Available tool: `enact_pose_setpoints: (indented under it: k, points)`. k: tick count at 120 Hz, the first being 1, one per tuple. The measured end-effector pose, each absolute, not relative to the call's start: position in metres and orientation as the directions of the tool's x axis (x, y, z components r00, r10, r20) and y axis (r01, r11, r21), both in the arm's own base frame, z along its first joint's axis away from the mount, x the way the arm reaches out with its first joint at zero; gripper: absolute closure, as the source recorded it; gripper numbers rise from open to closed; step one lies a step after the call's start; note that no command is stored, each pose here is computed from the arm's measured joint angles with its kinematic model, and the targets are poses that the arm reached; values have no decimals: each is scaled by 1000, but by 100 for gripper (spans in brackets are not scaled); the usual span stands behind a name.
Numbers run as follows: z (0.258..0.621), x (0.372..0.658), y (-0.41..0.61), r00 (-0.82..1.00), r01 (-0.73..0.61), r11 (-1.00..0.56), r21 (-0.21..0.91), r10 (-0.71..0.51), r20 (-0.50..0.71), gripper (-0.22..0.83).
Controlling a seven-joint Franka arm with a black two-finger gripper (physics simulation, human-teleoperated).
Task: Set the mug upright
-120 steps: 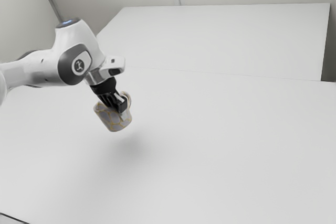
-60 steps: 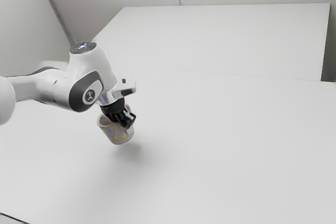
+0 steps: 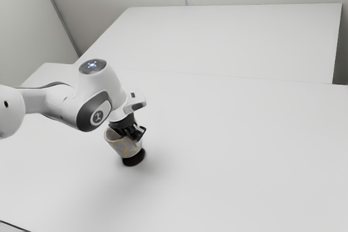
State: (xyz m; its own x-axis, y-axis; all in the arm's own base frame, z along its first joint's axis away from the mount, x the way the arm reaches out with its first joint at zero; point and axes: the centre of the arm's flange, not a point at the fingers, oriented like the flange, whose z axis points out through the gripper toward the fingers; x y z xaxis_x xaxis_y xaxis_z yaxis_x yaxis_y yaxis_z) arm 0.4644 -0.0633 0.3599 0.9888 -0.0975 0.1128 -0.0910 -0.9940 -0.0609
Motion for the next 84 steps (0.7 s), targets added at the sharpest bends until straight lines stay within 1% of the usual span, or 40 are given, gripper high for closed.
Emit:
enact_pose_setpoints:
  k: [25, 50, 84]
  points:
    - [350, 467, -64, 992, -53, -997, -61, -60, 113, 77]
    - [345, 469, -64, 992, -43, -995, -92, -54, 118, 77]
    - [331, 471, -64, 994, -7, -996, -89, -17, 104, 77]
